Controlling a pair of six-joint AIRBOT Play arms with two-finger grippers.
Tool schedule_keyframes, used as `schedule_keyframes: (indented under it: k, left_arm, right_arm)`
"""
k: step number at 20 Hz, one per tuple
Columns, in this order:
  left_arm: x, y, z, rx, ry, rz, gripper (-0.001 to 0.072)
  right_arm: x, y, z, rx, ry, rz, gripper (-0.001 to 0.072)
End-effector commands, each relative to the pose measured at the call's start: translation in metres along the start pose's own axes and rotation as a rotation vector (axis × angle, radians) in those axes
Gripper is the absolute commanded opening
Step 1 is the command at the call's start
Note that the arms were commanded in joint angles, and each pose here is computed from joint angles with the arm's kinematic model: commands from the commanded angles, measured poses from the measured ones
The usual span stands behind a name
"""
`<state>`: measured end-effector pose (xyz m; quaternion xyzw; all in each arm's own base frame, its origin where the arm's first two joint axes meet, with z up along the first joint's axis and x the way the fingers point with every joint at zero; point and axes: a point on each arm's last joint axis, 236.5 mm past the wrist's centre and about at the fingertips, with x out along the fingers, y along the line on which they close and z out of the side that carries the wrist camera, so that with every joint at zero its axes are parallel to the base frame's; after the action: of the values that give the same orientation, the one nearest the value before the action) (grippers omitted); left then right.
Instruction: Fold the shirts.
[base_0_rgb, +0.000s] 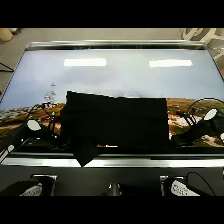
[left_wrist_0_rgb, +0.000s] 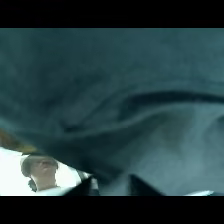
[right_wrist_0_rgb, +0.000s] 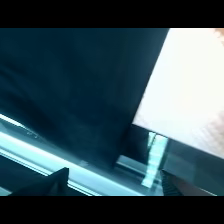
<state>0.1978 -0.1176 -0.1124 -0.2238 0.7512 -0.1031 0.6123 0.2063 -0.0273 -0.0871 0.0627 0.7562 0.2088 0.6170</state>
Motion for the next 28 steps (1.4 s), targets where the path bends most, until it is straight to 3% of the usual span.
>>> schedule_keyframes:
  k: [1,4,6,7,8,9,17,20,24,28]
  left_arm:
    - [0.003,0.000,0.009,-0.013,-0.037,0.007,0.0022]
    - [-0.003,-0.005,0.014,0.020,-0.065,0.002,0.0021]
    - [-0.010,-0.009,0.019,0.036,-0.091,-0.003,0.0021]
    - [-0.014,-0.012,0.022,0.044,-0.107,-0.006,0.0021]
    - [-0.018,-0.015,0.025,0.051,-0.120,-0.008,0.0021]
    - [-0.021,-0.017,0.028,0.058,-0.133,-0.011,0.0021]
    - [-0.107,-0.074,0.074,0.229,-0.372,-0.058,0.0017]
    - [-0.148,-0.100,0.112,0.270,-0.506,-0.075,0.0015]
    - [-0.163,-0.116,0.173,0.266,-0.538,-0.078,0.0016]
    - [-0.147,-0.096,0.232,0.159,-0.495,-0.080,0.0017]
  right_arm:
    - [0.021,0.014,-0.008,-0.002,-0.002,0.062,0.0631]
    - [0.034,0.020,-0.004,0.025,-0.038,0.090,0.0600]
    - [0.039,0.020,0.006,0.044,-0.088,0.093,0.0467]
    - [0.039,0.017,0.011,0.052,-0.106,0.081,0.0359]
    - [0.039,0.014,0.014,0.076,-0.122,0.067,0.0165]
    - [0.038,0.012,0.016,0.093,-0.128,0.063,0.0027]
    - [-0.052,0.032,0.082,-0.038,-0.393,0.062,0.0021]
    - [-0.091,0.026,0.128,-0.097,-0.540,-0.050,0.0021]
    - [-0.102,0.008,0.186,-0.162,-0.581,-0.195,0.0021]
    - [-0.096,-0.016,0.221,-0.111,-0.566,-0.195,0.0022]
